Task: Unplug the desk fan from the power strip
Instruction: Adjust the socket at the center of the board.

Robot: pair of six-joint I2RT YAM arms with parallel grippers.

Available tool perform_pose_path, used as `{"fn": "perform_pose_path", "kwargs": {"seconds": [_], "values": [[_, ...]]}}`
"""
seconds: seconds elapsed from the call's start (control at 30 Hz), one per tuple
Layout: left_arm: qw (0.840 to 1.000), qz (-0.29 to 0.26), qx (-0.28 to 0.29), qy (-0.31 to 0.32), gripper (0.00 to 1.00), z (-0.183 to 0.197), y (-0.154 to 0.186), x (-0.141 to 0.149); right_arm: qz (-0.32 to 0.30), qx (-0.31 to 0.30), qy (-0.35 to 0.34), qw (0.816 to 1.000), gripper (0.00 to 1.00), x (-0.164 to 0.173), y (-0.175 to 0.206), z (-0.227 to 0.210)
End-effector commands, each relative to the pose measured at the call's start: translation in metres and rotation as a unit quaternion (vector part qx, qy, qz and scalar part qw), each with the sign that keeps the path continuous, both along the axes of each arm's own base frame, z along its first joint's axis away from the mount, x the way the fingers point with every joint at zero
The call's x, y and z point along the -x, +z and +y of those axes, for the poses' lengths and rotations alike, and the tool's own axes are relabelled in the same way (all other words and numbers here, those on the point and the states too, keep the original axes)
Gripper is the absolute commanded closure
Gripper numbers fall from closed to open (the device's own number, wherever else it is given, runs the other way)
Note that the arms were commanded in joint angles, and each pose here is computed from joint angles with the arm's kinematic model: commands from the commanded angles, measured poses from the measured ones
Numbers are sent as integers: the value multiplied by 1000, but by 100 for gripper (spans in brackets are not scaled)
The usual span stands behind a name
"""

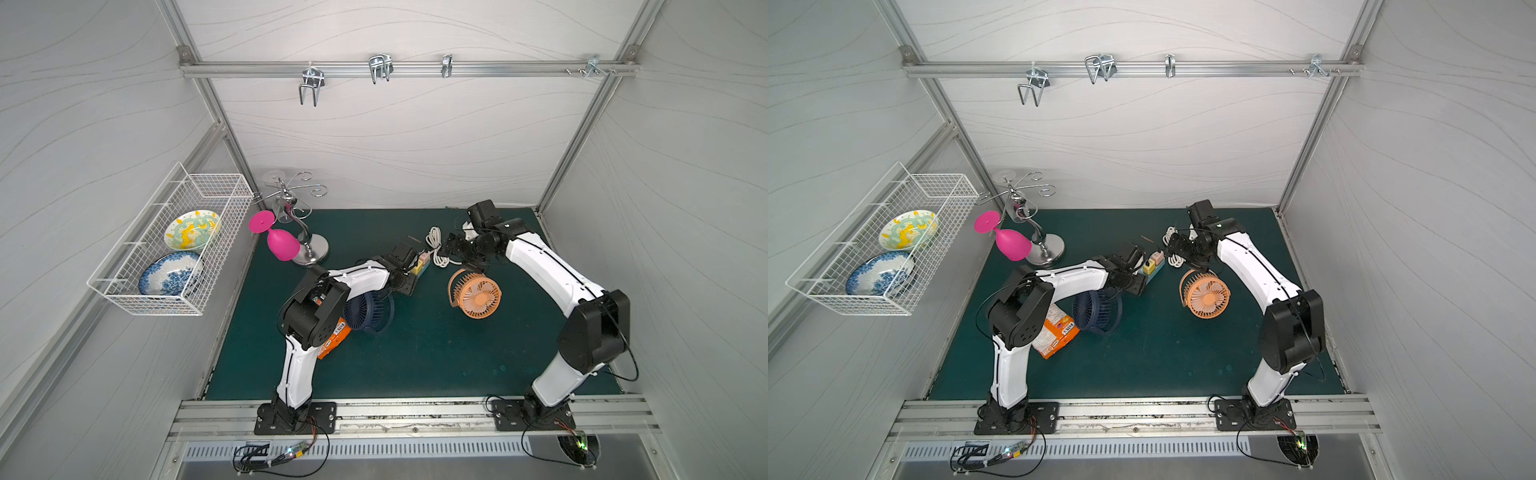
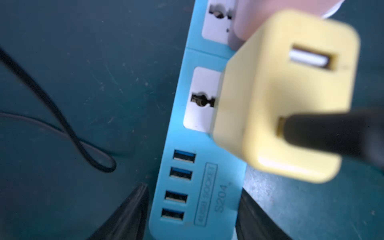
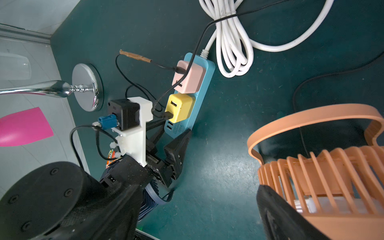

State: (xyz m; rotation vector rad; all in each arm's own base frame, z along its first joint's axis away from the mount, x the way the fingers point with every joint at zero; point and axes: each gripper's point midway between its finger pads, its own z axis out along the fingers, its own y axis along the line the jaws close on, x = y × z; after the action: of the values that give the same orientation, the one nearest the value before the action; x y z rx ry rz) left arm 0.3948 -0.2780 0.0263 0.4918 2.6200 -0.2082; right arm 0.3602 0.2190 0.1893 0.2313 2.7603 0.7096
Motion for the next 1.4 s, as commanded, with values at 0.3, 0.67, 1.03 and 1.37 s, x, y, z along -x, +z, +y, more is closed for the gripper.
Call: {"fn": "perform_pose_path", "kwargs": {"seconds": [0.3, 0.67, 1.03, 1.37], "values": [[998, -37, 53, 1, 46, -9, 18, -2, 64, -13, 2, 998, 13, -19, -17, 30], [998, -29, 60, 1, 30, -10, 13, 4, 95, 2, 18, 995, 16, -31, -34, 53], [997, -60, 45, -12, 33, -13, 15, 8, 87, 3, 18, 996, 16, -29, -32, 52], [997, -67, 46, -16, 43, -16, 15, 4, 90, 12, 22, 996, 16, -32, -37, 53]]}}
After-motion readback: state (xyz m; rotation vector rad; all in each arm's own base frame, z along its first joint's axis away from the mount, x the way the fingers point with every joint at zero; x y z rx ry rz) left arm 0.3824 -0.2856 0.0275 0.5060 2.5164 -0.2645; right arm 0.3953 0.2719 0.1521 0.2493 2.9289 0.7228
